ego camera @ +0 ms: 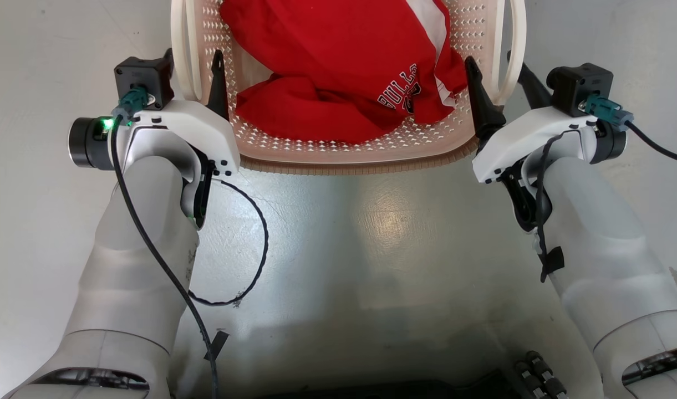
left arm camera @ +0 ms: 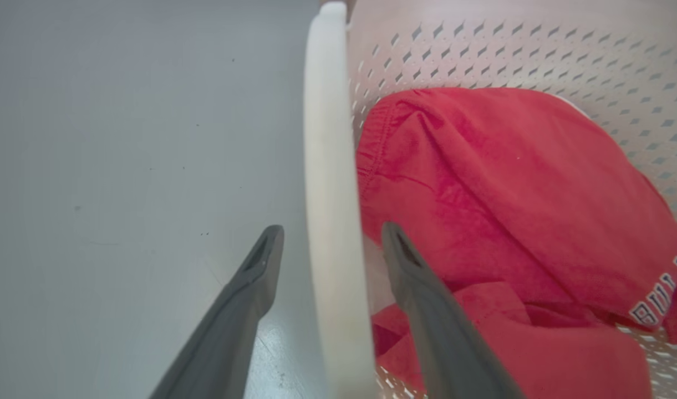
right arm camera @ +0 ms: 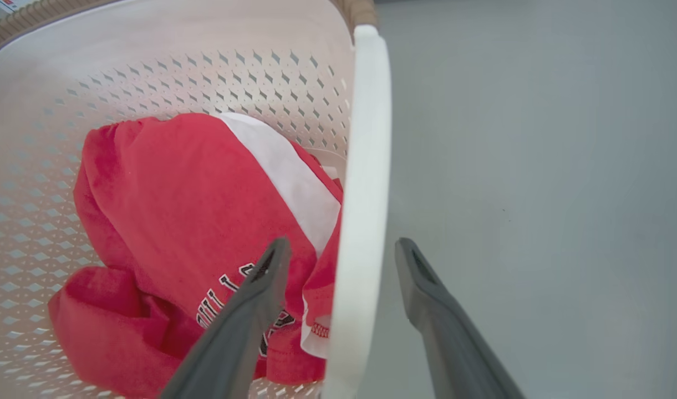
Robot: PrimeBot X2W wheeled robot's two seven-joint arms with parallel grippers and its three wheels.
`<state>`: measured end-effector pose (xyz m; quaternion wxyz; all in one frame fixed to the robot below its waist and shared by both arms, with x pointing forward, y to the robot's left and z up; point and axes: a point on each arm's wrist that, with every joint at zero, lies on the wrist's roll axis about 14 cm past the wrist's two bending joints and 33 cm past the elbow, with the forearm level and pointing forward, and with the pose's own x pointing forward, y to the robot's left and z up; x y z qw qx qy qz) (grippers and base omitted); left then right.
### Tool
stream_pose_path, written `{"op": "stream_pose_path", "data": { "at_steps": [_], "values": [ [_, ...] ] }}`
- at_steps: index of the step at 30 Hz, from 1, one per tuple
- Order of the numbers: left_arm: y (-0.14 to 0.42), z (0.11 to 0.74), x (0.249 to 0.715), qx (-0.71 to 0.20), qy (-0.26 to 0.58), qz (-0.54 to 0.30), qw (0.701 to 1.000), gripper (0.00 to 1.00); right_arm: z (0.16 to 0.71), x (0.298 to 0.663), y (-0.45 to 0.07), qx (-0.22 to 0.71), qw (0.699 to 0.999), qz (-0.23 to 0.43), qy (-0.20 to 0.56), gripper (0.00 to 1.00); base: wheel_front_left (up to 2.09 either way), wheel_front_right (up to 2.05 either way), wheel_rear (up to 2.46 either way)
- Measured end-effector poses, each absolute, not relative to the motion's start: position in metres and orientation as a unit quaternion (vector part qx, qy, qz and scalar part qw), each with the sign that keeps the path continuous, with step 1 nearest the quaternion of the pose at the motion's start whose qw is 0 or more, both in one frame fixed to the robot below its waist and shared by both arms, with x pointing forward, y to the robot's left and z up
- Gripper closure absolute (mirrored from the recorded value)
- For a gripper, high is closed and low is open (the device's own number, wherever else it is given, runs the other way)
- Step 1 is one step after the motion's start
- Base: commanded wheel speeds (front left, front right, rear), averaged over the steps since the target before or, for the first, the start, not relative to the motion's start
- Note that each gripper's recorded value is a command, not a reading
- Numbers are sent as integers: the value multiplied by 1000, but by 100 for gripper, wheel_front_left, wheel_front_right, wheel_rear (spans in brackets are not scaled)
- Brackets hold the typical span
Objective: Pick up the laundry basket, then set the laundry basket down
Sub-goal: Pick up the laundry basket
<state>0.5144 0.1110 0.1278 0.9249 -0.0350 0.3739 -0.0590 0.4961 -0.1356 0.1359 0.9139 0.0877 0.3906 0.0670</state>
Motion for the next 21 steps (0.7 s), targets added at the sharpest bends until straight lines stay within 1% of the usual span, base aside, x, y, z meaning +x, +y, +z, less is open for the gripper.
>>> {"op": "stream_pose_path", "data": {
  "at_steps": [1,4,12,21],
  "values": [
    [110,128,515,-37,373,-62,925,100,134,494,-135,90,912,67,394,100,0,0,0],
    [109,129,517,-37,369,-64,927,100,129,487,-132,96,907,66,405,100,0,0,0],
    [105,130,515,-36,371,-67,925,100,131,489,-131,106,905,60,407,100,0,0,0],
    [102,150,517,-36,365,-70,928,100,150,488,-129,100,906,72,404,100,0,0,0]
  ]
}}
